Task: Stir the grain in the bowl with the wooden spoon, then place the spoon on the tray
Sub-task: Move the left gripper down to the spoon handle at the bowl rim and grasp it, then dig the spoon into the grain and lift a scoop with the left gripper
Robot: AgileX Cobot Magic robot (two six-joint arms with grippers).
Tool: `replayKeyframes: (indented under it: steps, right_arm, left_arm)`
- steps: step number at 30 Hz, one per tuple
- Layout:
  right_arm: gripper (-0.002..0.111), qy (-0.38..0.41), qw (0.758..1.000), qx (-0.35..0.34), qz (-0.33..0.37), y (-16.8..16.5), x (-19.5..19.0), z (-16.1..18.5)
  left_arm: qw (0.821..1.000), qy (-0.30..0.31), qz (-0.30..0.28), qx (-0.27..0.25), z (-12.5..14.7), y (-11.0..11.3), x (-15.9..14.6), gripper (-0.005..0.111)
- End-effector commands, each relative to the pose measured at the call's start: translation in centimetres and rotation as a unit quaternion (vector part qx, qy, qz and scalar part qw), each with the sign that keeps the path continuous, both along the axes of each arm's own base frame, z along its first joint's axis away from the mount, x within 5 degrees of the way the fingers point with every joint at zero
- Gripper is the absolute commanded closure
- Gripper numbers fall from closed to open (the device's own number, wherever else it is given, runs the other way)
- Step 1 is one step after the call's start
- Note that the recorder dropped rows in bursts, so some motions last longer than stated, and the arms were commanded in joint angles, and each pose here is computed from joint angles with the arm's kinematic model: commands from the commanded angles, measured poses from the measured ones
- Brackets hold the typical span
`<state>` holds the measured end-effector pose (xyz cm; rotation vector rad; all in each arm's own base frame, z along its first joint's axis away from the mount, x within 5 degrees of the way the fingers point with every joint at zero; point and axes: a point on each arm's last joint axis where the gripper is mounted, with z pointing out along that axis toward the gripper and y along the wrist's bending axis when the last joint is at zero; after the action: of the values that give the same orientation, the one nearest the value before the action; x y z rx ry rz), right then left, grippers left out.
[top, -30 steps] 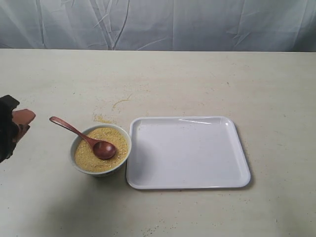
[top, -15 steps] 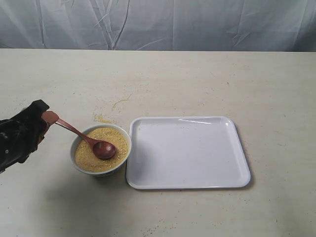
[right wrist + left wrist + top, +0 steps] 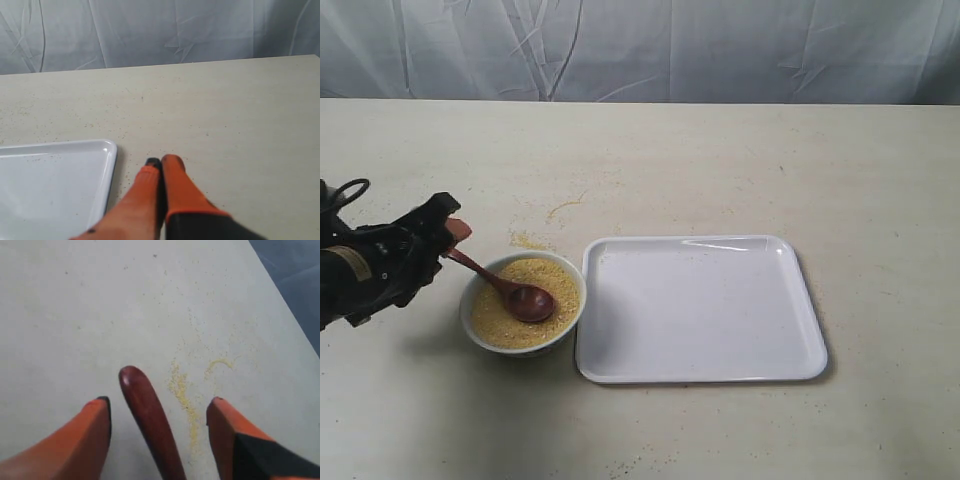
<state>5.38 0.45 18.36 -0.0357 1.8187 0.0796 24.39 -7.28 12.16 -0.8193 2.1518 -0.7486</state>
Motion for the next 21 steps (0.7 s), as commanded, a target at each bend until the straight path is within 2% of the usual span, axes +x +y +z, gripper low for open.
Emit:
replayKeyframes:
  steps: [1, 7, 12, 17, 19, 21]
  right_arm:
    - [0.107, -0.005, 1.0, 0.0, -0.002, 0.0, 0.0, 0.0]
    - [0.107, -0.005, 1.0, 0.0, -0.002, 0.0, 0.0, 0.0]
    - [0.107, -0.005, 1.0, -0.001, -0.002, 0.0, 0.0, 0.0]
    - [0.107, -0.005, 1.0, -0.001, -0.002, 0.0, 0.0, 0.0]
    - [0.107, -0.007, 1.0, -0.001, -0.002, 0.0, 0.0, 0.0]
    - [0.107, -0.007, 1.0, -0.001, -0.002, 0.0, 0.0, 0.0]
  left_arm:
    - [1.0, -0.001, -0.01, -0.029, -1.2, -0.6, 1.0, 0.051]
    - [0.998, -0.024, -0.02, -0.046, -2.0, -1.1, 1.5, 0.053]
    - [0.998, -0.024, -0.018, -0.048, -2.3, -1.1, 1.6, 0.073]
    - [0.998, -0.023, -0.017, -0.049, -2.3, -1.1, 1.6, 0.1]
    - [0.998, -0.022, -0.016, -0.052, -2.3, -1.1, 1.6, 0.107]
    - [0.998, -0.022, -0.016, -0.053, -2.3, -1.1, 1.6, 0.107]
